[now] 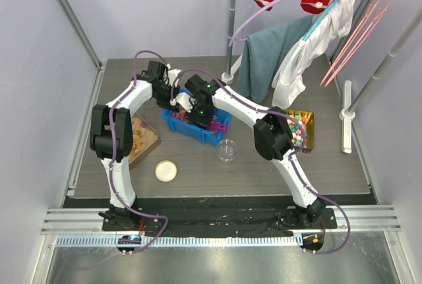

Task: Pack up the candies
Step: Scoop the fake candies from the storage box.

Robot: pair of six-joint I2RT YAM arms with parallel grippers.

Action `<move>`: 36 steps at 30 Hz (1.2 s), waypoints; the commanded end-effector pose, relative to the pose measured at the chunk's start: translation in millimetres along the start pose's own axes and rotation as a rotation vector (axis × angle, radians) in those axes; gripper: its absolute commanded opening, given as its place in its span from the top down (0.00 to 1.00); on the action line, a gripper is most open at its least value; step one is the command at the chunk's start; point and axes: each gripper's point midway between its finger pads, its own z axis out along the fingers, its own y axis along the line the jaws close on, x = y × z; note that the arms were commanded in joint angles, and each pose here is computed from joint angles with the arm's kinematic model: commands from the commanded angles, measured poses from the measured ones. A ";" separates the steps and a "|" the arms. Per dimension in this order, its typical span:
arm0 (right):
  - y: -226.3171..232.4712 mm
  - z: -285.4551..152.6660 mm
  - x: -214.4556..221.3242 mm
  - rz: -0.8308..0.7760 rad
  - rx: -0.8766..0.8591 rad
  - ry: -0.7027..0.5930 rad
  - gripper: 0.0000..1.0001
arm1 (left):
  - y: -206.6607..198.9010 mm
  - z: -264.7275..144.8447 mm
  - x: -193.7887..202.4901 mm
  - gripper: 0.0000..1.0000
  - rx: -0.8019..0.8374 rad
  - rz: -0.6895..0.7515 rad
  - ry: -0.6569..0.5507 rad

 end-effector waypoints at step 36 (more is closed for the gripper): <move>-50.9 -83.5 -38.9 0.091 0.202 -0.371 0.99 | 1.1 -17.2 0.0 1.00 0.149 -0.124 -0.013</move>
